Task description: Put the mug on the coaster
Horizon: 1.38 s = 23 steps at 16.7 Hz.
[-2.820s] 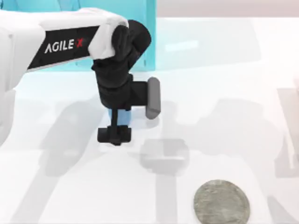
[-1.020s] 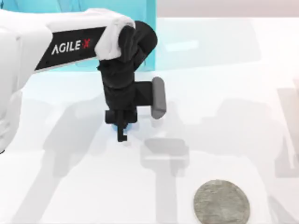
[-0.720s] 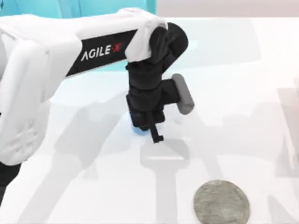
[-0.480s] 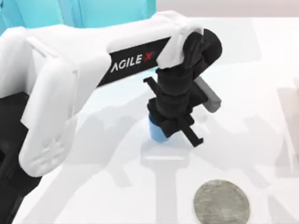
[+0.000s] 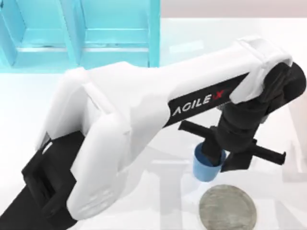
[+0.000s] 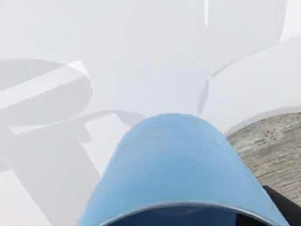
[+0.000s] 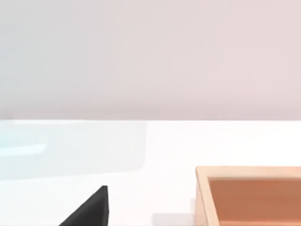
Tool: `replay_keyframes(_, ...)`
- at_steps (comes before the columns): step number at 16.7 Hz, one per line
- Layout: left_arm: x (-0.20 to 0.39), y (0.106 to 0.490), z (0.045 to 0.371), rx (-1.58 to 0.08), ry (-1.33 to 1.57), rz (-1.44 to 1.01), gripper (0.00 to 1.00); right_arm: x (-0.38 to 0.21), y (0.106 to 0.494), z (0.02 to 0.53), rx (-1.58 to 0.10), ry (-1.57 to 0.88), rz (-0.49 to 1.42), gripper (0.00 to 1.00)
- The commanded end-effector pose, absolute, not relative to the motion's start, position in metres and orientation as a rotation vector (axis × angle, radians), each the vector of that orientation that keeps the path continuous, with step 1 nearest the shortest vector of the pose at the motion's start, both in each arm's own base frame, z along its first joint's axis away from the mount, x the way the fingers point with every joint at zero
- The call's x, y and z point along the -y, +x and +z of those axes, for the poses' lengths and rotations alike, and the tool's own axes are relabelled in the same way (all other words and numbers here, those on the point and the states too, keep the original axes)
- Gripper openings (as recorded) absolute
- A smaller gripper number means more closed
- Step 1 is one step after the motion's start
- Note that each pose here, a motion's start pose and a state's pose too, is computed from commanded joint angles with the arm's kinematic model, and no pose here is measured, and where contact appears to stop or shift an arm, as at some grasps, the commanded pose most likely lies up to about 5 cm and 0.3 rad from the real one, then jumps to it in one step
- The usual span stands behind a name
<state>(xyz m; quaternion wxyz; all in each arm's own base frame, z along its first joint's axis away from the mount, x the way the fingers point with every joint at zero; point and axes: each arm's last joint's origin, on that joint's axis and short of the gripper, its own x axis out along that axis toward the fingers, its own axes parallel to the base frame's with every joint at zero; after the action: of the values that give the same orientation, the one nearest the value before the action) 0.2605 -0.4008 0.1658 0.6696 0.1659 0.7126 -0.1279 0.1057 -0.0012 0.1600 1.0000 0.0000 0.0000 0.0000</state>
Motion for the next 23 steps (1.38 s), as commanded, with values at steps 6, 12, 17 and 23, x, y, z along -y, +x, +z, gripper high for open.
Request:
replay_keyframes(6,0.434,0.213,0.195,-1.587,0.088,-0.046,0.00,0.001,0.106,0.160,0.000,0.000,0.000,1.00)
replay_keyframes(12,0.439,0.201,0.206,-1.573,0.020,-0.011,0.00,0.001,0.106,0.160,0.000,0.000,0.000,1.00)
replay_keyframes(17,0.439,0.203,0.199,-1.570,0.017,-0.015,0.00,0.001,0.106,0.160,0.000,0.000,0.000,1.00)
replay_keyframes(23,0.433,0.203,0.156,-1.575,0.023,-0.007,0.00,0.001,0.106,0.160,0.000,0.000,0.000,1.00)
